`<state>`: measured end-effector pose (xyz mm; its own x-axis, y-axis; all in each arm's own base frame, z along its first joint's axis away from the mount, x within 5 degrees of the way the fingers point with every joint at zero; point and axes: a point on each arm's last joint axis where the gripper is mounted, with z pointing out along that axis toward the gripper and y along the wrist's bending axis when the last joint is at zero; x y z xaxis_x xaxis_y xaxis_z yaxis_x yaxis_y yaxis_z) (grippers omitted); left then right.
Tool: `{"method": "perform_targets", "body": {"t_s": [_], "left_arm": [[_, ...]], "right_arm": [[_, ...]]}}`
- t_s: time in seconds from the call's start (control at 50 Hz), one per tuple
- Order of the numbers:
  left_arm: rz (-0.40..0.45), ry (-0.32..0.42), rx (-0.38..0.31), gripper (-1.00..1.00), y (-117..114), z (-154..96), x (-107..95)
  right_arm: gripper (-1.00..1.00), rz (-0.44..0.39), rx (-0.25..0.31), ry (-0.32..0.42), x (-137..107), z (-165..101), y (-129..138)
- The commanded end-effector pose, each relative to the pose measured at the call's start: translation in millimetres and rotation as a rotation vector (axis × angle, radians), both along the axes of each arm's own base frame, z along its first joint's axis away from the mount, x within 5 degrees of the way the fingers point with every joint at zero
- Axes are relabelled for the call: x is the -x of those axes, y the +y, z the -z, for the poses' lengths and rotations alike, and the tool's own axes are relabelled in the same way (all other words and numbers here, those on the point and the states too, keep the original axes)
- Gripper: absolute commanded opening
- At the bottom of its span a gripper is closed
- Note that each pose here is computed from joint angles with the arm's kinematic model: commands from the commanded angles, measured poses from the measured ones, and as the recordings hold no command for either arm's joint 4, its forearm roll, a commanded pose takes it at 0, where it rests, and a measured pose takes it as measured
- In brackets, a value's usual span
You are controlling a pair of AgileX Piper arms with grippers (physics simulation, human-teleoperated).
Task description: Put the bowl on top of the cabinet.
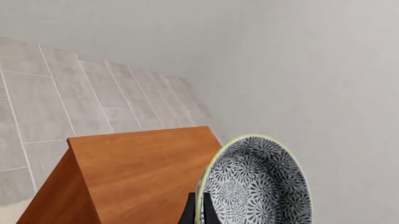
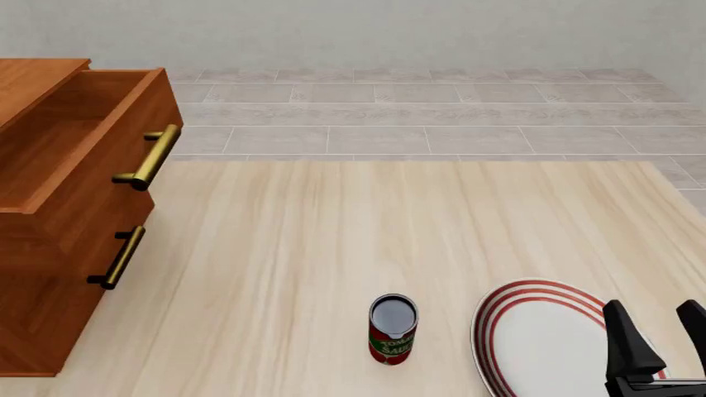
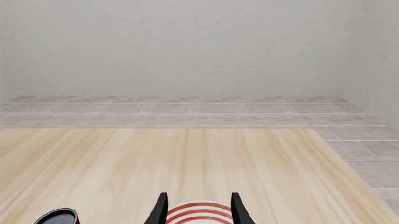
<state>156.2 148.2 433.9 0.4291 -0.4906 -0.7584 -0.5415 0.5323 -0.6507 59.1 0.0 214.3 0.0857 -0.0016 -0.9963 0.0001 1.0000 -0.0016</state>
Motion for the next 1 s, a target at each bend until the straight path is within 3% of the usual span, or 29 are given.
{"method": "perform_targets", "body": {"t_s": [0.02, 1.0], "left_arm": [[0.0, -0.001, 0.012, -1.0, 7, 4, -6], [0.003, 0.073, 0.01, -1.0, 21, 25, -20]], "right_arm": [[1.0, 0.0, 0.0, 0.0, 0, 0, 0], [1.0, 0.0, 0.0, 0.0, 0, 0, 0]]}}
